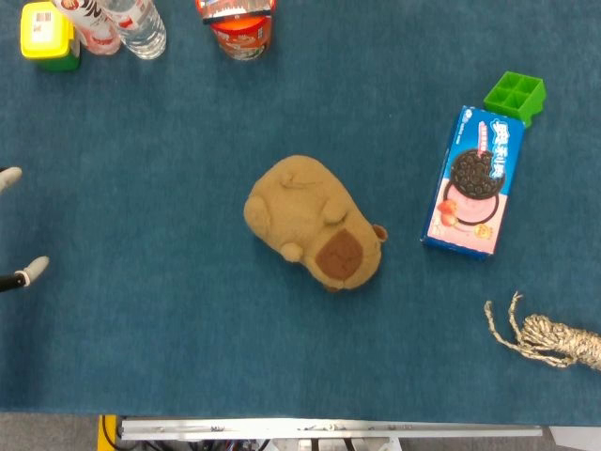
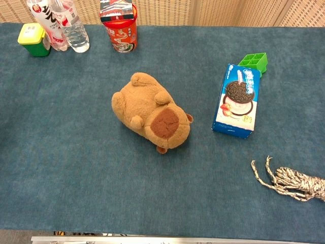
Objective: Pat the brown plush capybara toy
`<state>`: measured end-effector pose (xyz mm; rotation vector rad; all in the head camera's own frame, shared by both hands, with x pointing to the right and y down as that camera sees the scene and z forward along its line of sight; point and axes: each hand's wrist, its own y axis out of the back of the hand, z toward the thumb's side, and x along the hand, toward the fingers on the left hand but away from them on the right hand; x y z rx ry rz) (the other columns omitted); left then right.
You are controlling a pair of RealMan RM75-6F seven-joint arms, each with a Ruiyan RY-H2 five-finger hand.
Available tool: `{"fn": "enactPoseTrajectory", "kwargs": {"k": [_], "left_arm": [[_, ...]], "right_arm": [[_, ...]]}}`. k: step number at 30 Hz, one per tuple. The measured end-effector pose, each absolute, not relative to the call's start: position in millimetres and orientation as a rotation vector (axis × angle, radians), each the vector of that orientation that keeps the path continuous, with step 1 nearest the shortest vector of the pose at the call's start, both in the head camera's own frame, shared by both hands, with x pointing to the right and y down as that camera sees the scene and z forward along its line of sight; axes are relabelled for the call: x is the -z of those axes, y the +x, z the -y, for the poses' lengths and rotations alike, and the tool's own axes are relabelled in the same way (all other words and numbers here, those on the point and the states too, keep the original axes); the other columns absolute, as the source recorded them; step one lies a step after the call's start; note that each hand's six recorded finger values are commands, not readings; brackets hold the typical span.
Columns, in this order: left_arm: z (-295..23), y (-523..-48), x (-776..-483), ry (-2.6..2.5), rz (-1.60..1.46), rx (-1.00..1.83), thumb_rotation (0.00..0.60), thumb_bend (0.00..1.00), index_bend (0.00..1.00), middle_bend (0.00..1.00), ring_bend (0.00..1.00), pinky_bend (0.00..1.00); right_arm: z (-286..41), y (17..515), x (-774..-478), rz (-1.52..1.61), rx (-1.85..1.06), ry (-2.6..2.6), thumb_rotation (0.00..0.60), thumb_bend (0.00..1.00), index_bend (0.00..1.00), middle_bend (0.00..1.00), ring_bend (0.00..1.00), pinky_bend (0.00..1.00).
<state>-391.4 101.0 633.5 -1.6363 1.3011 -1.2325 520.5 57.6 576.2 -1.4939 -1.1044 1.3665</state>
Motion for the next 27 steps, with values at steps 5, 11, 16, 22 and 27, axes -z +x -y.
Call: {"fn": "enactPoseTrajectory", "kwargs": {"k": [5, 11, 16, 22, 27], "left_arm": [[-102.5, -390.1, -635.7, -1.648, -1.294, 1.234, 0.600, 0.04, 0.17, 0.19, 0.18, 0.05], [-99.4, -381.1, -637.5, -1.706, -1.271, 1.185, 0.600, 0.04, 0.16, 0.19, 0.18, 0.05], [-91.7, -366.6, -643.3, -1.797, -1.216, 1.110, 0.600, 0.04, 0.16, 0.19, 0.18, 0.04], [-79.5, -338.5, -659.2, -1.952, -1.126, 1.019, 0.600, 0.04, 0.16, 0.17, 0.18, 0.03], [-70.4, -311.0, -669.5, -2.074, -1.074, 0.938, 0.564, 0.04, 0.15, 0.15, 0.15, 0.01]], "right_arm": [[-52.5, 518.8, -569.2, 1.124, -1.339, -1.490, 0.600, 0.00, 0.38, 0.37, 0.23, 0.18], [-46.0, 519.3, -561.2, 1.163, -1.327, -1.486, 0.600, 0.00, 0.38, 0.36, 0.23, 0.18], [-40.7, 522.7, -557.4, 1.211, -1.352, -1.459, 0.600, 0.00, 0.36, 0.36, 0.23, 0.18], [-37.7, 523.7, -556.6, 1.233, -1.392, -1.438, 0.600, 0.00, 0.36, 0.36, 0.23, 0.18], [-38.7, 522.8, -561.0, 1.217, -1.415, -1.443, 0.600, 0.00, 0.36, 0.36, 0.23, 0.18]]}}
